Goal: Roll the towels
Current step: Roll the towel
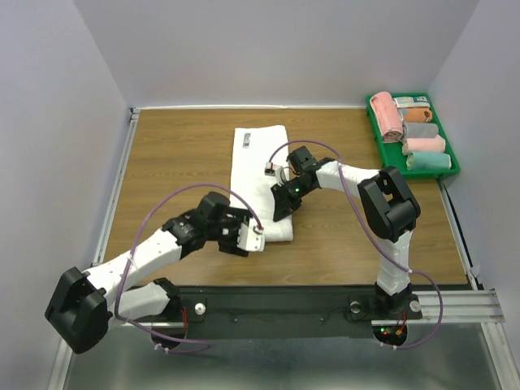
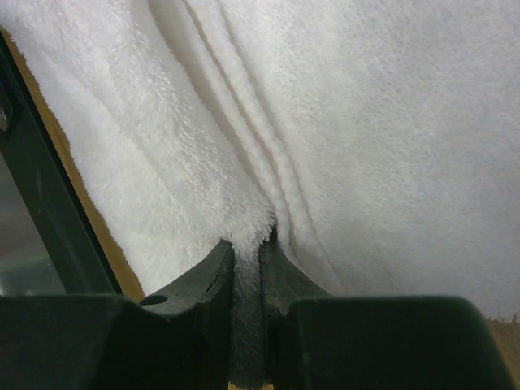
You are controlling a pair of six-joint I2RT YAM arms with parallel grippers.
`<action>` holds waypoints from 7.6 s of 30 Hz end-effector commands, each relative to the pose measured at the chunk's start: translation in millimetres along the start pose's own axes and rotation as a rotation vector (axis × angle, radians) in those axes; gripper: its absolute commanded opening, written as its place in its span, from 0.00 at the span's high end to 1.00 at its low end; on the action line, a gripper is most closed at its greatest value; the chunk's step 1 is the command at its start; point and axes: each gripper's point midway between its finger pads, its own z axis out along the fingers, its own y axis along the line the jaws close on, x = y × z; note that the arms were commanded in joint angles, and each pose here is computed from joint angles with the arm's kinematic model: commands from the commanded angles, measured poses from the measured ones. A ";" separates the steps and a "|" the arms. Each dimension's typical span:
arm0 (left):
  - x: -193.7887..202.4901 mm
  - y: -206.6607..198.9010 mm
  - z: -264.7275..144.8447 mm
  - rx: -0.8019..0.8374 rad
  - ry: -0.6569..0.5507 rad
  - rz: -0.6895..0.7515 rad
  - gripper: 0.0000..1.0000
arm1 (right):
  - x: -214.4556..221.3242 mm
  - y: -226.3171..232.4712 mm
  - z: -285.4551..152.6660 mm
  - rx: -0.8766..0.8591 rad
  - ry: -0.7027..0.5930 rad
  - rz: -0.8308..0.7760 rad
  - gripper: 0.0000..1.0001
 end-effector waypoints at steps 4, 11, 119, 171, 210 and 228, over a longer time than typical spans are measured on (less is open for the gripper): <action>-4.1 -13.9 30.0 -0.124 0.028 0.121 0.14 | 34.1 -34.7 15.2 0.102 0.114 0.021 0.94; 8.5 -9.0 44.8 -0.246 0.058 0.114 0.13 | 44.0 -38.5 20.9 0.097 0.138 0.029 0.94; 68.2 20.0 5.4 0.459 -0.148 -0.896 0.21 | 72.2 100.9 4.5 -0.254 0.141 -0.136 0.99; 45.8 -99.5 43.8 0.267 0.221 -0.021 0.80 | 32.2 10.1 36.6 -0.163 0.202 0.225 0.87; 99.2 -80.5 55.6 0.867 0.265 -0.681 1.00 | -22.1 98.0 -64.9 0.458 -0.101 -0.953 0.22; 101.4 -70.1 58.8 0.842 0.236 -0.699 1.00 | 9.8 64.4 12.6 0.443 0.005 -1.051 0.37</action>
